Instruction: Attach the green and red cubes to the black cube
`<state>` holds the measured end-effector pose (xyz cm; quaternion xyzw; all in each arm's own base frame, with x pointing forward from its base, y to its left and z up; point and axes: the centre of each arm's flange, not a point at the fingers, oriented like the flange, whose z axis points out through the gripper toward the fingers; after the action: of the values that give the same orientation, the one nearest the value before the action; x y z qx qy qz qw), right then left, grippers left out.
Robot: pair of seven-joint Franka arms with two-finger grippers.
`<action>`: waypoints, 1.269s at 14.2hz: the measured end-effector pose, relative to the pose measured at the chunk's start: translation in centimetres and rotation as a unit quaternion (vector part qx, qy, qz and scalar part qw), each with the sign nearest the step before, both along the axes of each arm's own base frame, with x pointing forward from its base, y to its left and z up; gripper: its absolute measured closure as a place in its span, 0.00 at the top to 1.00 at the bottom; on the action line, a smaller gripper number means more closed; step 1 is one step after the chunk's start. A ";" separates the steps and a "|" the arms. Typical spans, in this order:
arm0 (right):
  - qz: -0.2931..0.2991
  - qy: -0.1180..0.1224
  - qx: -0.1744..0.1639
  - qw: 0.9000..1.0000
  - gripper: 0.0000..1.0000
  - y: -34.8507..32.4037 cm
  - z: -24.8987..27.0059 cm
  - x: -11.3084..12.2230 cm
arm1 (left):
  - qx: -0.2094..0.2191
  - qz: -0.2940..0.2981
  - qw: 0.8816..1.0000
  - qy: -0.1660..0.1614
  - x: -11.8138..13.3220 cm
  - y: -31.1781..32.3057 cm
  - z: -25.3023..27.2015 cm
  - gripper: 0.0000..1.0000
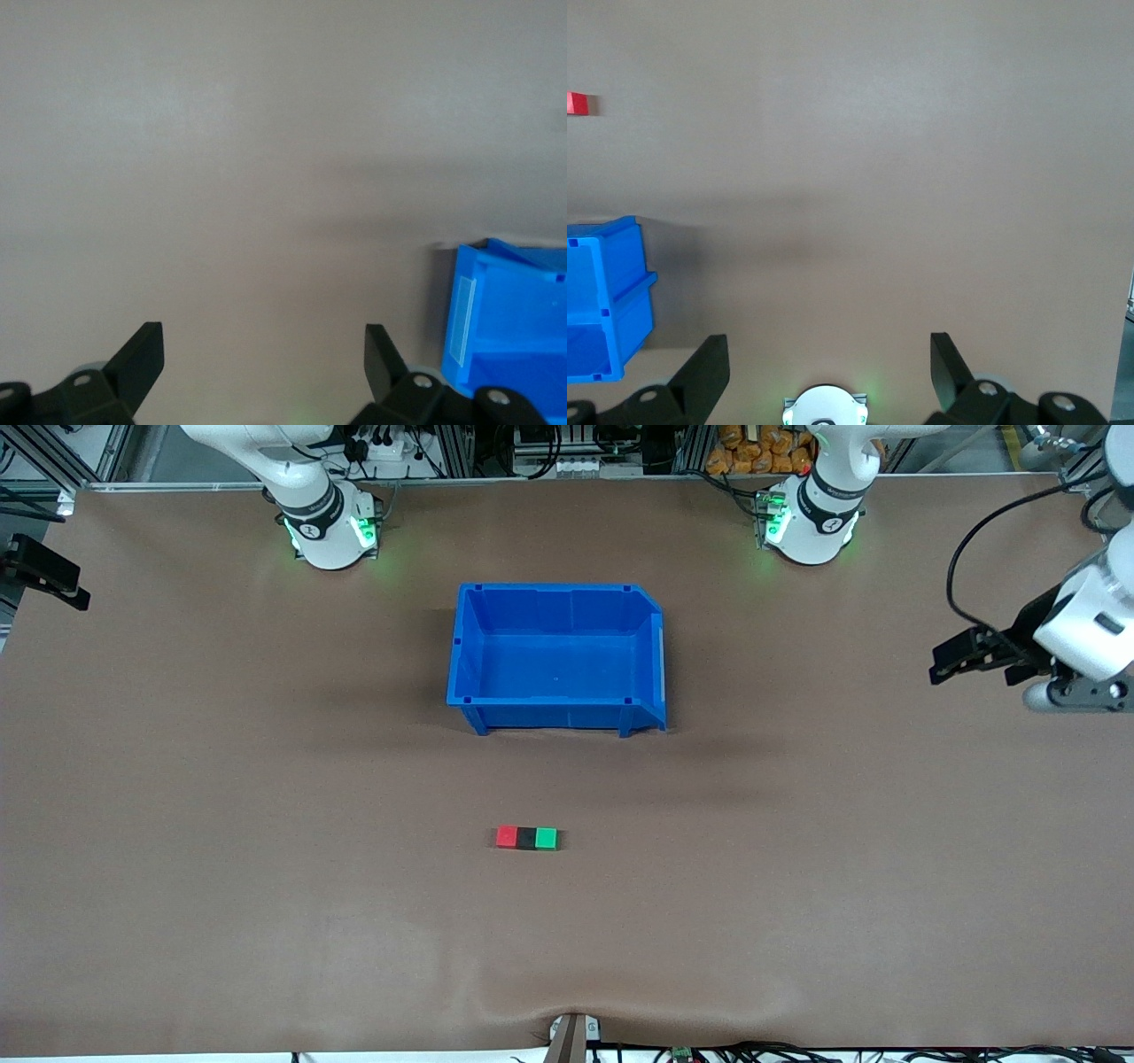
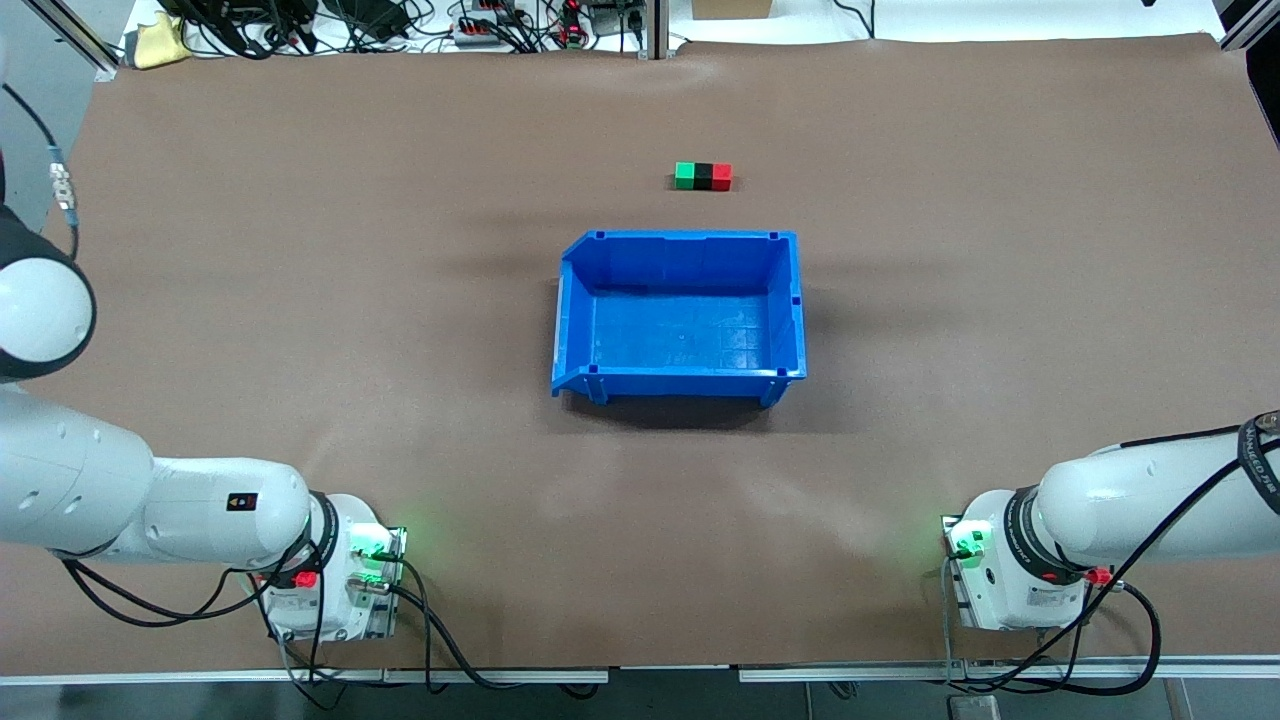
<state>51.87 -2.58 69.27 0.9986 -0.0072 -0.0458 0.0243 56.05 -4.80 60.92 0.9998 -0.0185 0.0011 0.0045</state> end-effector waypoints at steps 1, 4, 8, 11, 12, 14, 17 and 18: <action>0.000 -0.001 0.001 1.000 1.00 0.0 0.0 0.0 | 0.000 -0.005 1.000 -0.006 -0.3 -0.1 0.7 1.00; 0.000 -0.001 0.001 1.000 1.00 0.0 0.0 0.0 | 0.002 -0.024 1.000 0.004 -1.0 -1.1 1.8 1.00; 0.000 -0.001 0.001 1.000 1.00 0.0 0.0 0.0 | 0.003 -0.031 0.999 0.008 -1.2 -0.7 2.5 1.00; 0.000 -0.001 0.001 1.000 1.00 0.1 0.0 0.0 | 0.004 -0.030 0.999 0.019 -1.5 -0.6 2.4 1.00; 0.001 -0.001 0.001 1.000 1.00 0.1 0.0 0.0 | 0.004 -0.030 0.999 0.027 -1.7 -0.6 2.4 1.00; 0.001 -0.001 0.001 1.000 1.00 0.1 0.0 0.0 | 0.007 -0.030 0.999 0.043 -2.1 -0.5 2.4 1.00; 0.003 -0.001 0.001 1.000 1.00 0.3 0.0 0.0 | 0.019 -0.031 0.998 0.052 -2.5 -0.3 2.7 1.00; 0.004 -0.001 0.002 1.000 1.00 0.4 0.0 0.0 | 0.022 -0.031 0.998 0.052 -2.6 -0.3 2.8 1.00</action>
<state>51.91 -2.18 69.28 0.9987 -0.0034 -0.0446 0.0229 53.50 -5.13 63.69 0.9973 -0.0491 -0.0511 -0.0164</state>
